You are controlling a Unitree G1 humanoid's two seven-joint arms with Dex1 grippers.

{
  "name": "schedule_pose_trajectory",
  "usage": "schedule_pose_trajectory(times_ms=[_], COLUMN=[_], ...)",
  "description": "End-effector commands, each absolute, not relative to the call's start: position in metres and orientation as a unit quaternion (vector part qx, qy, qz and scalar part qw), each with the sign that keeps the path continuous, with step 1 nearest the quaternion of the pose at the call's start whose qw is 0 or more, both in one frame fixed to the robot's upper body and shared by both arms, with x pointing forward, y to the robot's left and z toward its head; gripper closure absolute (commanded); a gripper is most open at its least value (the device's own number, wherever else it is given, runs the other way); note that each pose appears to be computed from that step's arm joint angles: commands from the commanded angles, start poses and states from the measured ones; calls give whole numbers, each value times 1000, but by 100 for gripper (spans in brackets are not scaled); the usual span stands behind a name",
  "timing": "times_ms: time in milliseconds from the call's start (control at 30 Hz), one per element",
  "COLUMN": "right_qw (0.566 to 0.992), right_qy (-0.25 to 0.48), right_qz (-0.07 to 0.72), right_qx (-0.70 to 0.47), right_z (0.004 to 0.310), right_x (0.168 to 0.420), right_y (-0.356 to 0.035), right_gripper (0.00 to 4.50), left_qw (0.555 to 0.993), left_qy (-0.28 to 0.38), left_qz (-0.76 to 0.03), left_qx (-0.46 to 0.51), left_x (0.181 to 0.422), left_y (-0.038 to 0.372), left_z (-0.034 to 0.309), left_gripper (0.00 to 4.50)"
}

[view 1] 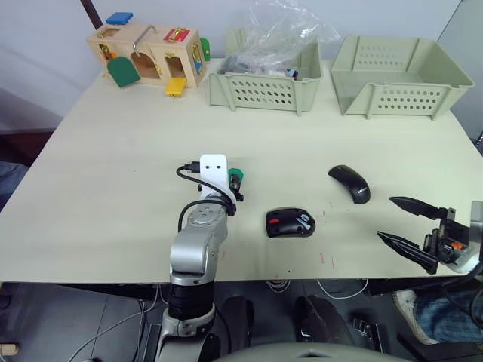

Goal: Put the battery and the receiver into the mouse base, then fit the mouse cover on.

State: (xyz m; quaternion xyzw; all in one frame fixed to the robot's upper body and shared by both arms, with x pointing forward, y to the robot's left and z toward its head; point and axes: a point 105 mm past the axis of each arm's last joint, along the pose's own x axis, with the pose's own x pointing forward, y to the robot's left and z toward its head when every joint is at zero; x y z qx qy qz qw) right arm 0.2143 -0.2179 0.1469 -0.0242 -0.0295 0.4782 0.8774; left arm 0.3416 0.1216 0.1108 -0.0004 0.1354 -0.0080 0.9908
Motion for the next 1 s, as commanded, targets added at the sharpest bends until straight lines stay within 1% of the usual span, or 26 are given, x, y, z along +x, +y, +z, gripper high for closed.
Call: schedule_pose_trajectory(times_ms=[33, 433, 533, 1000], right_qw=[873, 873, 873, 873], right_qy=[-40, -40, -40, -40], right_qz=[485, 485, 485, 486], right_qx=[-33, -32, -31, -29], right_z=[155, 155, 155, 155], right_x=[213, 214, 214, 215], right_y=[-215, -215, -214, -213], right_gripper=[0, 0, 0, 0], left_qw=[994, 994, 994, 993], left_qy=[112, 111, 111, 116], left_qz=[-14, -12, -13, -17], left_qx=[1, 0, 4, 11], left_x=[344, 345, 346, 348], left_y=[117, 117, 117, 115], left_z=[123, 123, 123, 120], left_gripper=[227, 227, 306, 306])
